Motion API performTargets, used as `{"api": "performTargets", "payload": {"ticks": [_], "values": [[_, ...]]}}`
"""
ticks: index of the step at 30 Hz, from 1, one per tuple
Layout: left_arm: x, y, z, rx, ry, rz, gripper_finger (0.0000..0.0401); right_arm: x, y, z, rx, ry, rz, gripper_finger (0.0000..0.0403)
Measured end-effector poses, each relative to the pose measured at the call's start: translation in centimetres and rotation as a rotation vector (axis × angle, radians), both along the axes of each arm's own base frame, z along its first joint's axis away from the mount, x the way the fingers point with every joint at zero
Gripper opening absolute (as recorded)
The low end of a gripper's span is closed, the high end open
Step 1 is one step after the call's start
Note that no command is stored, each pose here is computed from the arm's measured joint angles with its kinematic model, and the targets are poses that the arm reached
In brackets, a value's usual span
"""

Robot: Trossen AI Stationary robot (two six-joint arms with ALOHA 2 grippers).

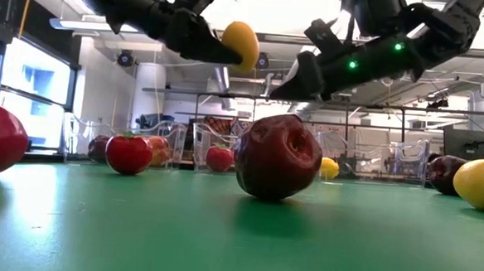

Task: Sort produce into baskets
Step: Put the bottom left lemon into the right transparent bin

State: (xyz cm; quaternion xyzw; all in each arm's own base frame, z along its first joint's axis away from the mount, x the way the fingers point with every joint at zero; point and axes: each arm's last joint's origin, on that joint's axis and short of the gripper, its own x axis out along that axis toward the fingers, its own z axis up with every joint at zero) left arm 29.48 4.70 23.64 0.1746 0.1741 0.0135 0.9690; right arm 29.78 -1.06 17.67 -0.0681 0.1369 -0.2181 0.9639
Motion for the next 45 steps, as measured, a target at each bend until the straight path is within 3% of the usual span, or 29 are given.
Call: {"api": "performTargets", "payload": {"ticks": [12, 22, 34, 38, 45], "values": [[0.1, 0.4, 0.3, 0.013, -0.036, 0.02, 0.0193, 0.1, -1.2, 1.1, -0.087, -0.078, -0.07, 0.0], [-0.4, 2.5, 0.4, -0.064, -0.049, 0.122, 0.0193, 1.4, -2.9, 3.7, -0.117, -0.158, -0.073, 0.0001], [-0.4, 2.4, 0.3, -0.059, -0.035, 0.13, 0.0193, 3.3, -1.7, 5.8, -0.078, -0.091, -0.045, 0.0003], [-0.4, 2.3, 0.2, -0.06, -0.033, 0.129, 0.0194, 3.3, -1.6, 5.7, -0.078, -0.083, -0.073, 0.0035], [-0.4, 2.3, 0.2, -0.054, -0.027, 0.128, 0.0194, 3.2, -2.0, 5.4, -0.004, -0.098, -0.112, 0.0133]]}}
